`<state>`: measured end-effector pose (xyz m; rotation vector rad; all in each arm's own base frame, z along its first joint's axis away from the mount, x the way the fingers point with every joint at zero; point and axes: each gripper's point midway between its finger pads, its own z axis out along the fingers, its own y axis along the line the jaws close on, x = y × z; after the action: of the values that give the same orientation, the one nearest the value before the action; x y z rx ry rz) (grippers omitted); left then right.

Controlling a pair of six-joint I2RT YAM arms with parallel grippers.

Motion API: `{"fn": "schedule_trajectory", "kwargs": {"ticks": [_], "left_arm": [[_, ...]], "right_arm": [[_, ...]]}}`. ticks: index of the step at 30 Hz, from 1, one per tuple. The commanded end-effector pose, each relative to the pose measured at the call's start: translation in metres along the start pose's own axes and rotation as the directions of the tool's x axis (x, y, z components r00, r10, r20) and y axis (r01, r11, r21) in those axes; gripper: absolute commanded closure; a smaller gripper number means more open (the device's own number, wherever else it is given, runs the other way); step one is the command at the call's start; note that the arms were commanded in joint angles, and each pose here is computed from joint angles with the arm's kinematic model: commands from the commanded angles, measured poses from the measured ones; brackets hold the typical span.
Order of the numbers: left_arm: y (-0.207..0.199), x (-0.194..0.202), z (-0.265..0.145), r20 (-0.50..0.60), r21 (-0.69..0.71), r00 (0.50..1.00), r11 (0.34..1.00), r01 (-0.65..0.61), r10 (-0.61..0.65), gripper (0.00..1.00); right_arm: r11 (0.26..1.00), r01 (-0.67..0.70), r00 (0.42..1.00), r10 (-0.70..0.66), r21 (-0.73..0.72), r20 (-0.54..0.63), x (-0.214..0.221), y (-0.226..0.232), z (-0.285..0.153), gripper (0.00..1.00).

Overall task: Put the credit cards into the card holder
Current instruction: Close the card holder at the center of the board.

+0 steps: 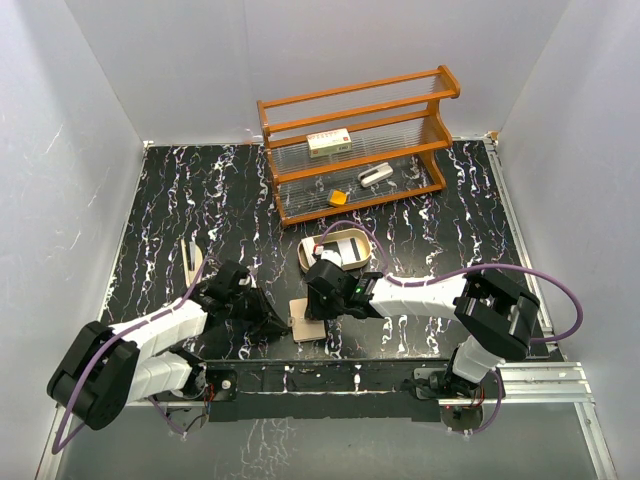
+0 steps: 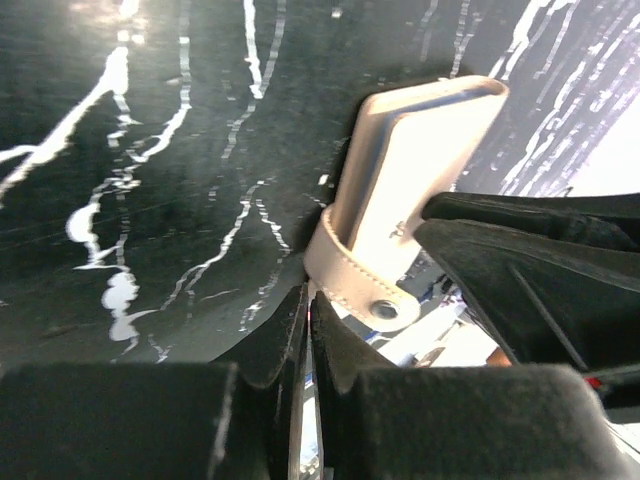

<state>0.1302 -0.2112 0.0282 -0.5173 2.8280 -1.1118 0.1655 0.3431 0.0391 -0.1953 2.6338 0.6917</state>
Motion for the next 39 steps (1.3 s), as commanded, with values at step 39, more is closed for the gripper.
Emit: {"fn": "schedule_trajectory", "kwargs": {"ticks": [39], "left_arm": [[-0.005, 0.004, 0.017, -0.064, 0.033, 0.996, 0.997, -0.067, 0.069, 0.90]], "right_arm": [[0.991, -0.075, 0.993, 0.084, -0.115, 0.079, -0.012, 0.025, -0.010, 0.84]]}}
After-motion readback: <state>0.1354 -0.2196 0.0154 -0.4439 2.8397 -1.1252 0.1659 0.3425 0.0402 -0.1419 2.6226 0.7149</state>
